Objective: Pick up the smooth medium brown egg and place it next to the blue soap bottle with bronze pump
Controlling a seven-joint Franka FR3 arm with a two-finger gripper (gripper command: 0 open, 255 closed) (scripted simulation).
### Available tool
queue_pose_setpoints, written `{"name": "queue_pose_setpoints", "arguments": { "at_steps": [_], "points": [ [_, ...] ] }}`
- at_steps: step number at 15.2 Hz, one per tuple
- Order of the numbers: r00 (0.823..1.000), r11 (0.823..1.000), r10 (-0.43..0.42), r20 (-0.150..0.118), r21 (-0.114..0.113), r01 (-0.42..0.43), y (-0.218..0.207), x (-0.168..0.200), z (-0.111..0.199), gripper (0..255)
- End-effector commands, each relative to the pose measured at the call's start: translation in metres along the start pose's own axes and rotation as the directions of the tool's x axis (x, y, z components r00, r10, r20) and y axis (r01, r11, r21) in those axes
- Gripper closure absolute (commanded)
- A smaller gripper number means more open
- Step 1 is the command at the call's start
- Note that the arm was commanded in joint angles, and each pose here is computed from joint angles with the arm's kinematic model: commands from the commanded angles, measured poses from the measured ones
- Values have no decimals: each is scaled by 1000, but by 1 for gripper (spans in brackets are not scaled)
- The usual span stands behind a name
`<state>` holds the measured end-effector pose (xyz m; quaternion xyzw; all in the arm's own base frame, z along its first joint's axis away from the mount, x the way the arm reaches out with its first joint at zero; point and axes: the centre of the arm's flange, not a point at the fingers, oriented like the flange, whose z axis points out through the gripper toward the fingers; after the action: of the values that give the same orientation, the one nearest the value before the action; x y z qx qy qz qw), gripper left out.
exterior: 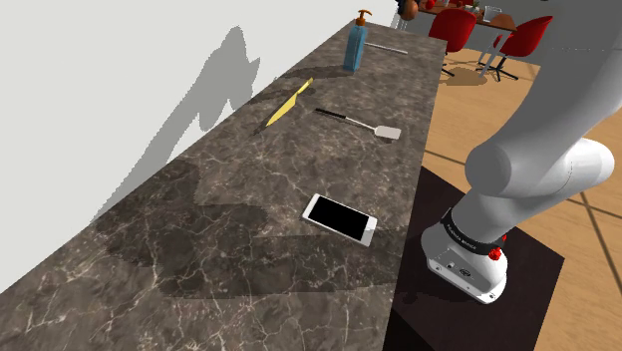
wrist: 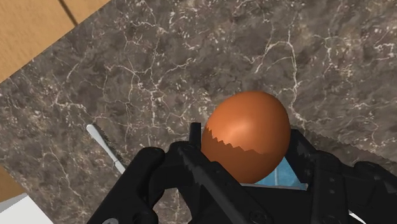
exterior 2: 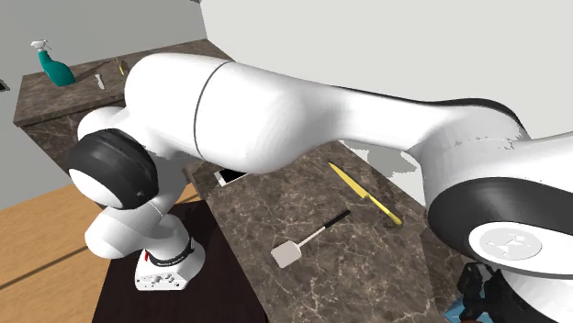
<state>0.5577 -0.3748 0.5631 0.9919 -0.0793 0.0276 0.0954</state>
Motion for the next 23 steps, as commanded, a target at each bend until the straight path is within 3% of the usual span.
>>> {"name": "queue_pose_setpoints", "arguments": {
  "at_steps": [1,23],
  "points": [
    [1000,1000,0,-1,0,0,-2,0,10,255],
    [1000,1000,0,-1,0,0,-24,-8,124,255]
  ]
}}
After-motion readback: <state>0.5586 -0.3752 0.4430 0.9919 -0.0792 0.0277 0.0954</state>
